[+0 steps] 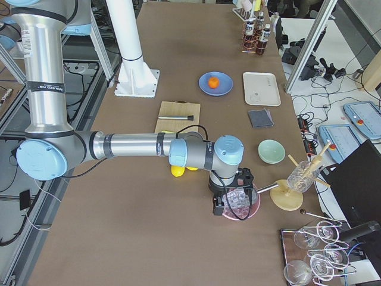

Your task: Pick orange to plate

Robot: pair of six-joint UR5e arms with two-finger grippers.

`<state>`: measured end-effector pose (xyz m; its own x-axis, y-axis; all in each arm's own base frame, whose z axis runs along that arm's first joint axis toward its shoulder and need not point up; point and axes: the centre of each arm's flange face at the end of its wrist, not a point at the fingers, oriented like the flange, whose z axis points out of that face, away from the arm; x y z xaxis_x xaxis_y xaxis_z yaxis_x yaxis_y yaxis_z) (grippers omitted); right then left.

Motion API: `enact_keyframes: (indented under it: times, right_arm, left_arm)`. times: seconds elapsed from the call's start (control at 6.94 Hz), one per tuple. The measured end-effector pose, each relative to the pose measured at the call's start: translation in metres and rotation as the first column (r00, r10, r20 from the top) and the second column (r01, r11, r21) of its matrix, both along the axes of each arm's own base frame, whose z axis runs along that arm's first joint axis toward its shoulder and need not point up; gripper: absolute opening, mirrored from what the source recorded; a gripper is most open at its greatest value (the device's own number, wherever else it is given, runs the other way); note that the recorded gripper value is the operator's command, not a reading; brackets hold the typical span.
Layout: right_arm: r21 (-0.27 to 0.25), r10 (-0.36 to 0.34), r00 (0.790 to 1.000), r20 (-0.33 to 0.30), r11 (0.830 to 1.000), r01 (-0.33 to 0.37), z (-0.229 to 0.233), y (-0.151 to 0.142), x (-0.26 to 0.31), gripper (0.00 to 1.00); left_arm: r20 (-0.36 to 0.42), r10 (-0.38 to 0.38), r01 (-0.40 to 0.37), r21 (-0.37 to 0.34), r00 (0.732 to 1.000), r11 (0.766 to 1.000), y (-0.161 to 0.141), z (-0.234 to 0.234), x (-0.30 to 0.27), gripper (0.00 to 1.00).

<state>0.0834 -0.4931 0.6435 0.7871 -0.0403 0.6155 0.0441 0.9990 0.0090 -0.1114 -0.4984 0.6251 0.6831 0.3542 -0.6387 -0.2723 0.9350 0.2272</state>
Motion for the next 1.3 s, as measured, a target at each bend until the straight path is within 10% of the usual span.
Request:
enact_keyframes:
  times: [1.3]
  right_arm:
    - [0.033, 0.0, 1.0, 0.004, 0.999, 0.0, -0.012, -0.002, 0.0, 1.0]
  left_arm:
    - [0.0, 0.001, -0.001, -0.002, 1.0, 1.0, 0.001, 0.001, 0.0, 0.99]
